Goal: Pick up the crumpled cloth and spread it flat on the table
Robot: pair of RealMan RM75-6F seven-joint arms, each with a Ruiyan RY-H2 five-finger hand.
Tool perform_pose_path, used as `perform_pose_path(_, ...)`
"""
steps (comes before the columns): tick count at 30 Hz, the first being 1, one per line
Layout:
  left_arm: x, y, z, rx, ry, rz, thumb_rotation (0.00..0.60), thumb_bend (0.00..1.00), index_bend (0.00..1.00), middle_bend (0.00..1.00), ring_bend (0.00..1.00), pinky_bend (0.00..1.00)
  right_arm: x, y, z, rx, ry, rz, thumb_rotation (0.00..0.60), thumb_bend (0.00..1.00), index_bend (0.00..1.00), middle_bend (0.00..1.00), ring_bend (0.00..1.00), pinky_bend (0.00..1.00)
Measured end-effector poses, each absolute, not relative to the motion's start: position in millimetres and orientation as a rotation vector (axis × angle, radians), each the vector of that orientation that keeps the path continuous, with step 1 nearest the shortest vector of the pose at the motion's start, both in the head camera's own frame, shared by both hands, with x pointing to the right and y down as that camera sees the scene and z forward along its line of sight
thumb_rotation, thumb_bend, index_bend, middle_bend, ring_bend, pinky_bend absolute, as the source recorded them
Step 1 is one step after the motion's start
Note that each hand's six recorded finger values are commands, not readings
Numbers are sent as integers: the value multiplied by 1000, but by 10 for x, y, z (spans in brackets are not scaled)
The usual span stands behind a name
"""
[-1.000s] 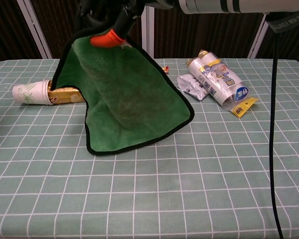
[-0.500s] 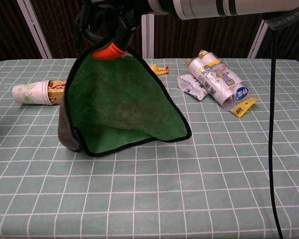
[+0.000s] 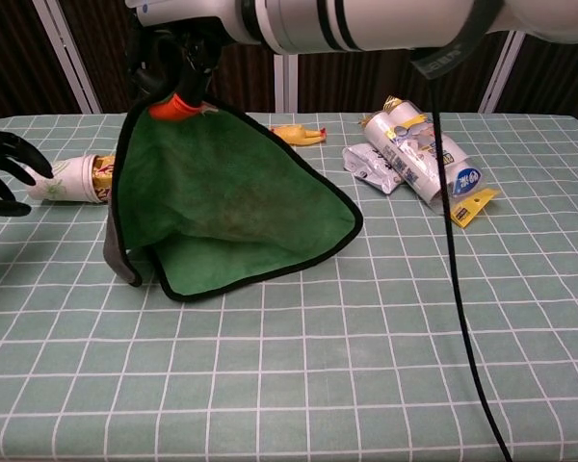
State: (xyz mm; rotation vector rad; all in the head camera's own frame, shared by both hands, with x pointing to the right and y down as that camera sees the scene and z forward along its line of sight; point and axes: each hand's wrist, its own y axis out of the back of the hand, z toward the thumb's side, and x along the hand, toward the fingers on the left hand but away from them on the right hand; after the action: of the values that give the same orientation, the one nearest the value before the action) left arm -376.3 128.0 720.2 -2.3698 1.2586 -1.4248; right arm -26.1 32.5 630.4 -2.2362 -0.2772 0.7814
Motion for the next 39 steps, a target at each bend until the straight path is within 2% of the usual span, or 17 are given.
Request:
perform_pose_path(5,-3674,1270,7239,-2382,1226,-1443,473,85,311,285,254,333,-485,296,6383,-2228,-324,823,600,458,735,249,79,132)
perform_pose_path(12,-3541,1293,7298,-2437,1209,-1451,398,70,312,285,254,333,-691,251,6442,-2194,-399,882,600,459,735,248,79,131)
perform_pose_path(16,-3518,1288,7279,-2439,1218,-1435,385,70,312,285,254,333,-787,217,6482,-2168,-434,920,600,458,735,248,79,131)
perform_pose_path(32,-3310,1286,7357,-2365,1067,-1459,390,70,320,285,254,334,-895,110,6548,-2149,-542,984,600,458,735,249,79,120)
perform_pose_path(39,-3229,1252,7423,-2286,1026,-1488,493,98,367,285,253,336,-835,52,6477,-2188,-590,970,600,458,736,248,80,120)
